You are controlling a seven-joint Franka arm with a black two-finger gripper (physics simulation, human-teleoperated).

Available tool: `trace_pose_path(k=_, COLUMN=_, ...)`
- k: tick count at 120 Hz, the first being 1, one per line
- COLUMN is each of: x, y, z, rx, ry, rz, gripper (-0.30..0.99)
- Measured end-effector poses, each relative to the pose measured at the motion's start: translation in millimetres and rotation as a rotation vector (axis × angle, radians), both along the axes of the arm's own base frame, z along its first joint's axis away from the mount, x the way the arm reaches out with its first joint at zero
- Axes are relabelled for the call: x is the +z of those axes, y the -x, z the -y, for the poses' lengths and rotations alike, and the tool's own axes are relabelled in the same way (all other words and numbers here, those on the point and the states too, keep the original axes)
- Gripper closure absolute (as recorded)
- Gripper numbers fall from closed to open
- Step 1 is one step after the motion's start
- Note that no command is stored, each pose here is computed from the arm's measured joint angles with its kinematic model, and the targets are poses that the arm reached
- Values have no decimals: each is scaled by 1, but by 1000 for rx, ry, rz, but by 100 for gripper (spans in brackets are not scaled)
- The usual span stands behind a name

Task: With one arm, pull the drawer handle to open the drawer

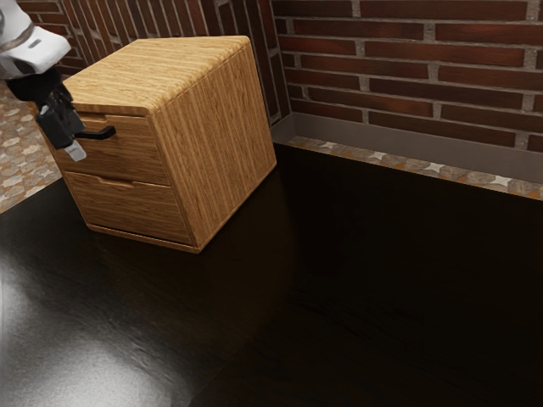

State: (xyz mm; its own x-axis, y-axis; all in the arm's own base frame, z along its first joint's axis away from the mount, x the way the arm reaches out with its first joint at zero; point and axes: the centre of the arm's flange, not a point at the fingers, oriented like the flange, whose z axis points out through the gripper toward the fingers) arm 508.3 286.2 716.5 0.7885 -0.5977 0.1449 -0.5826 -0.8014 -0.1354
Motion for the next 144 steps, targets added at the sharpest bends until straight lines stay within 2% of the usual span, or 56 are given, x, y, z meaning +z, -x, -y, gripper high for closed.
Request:
trace_pose_path(k=26, x=-8, y=1, z=4, rx=-186, ry=-26, rz=-8, gripper=0)
trace_pose_path(k=81, x=-18, y=6, z=0, rx=-453, ry=-70, rz=-34, gripper=0)
trace_pose_path(k=144, x=-20, y=27, z=-32, rx=-569, ry=-111, rz=-53, gripper=0)
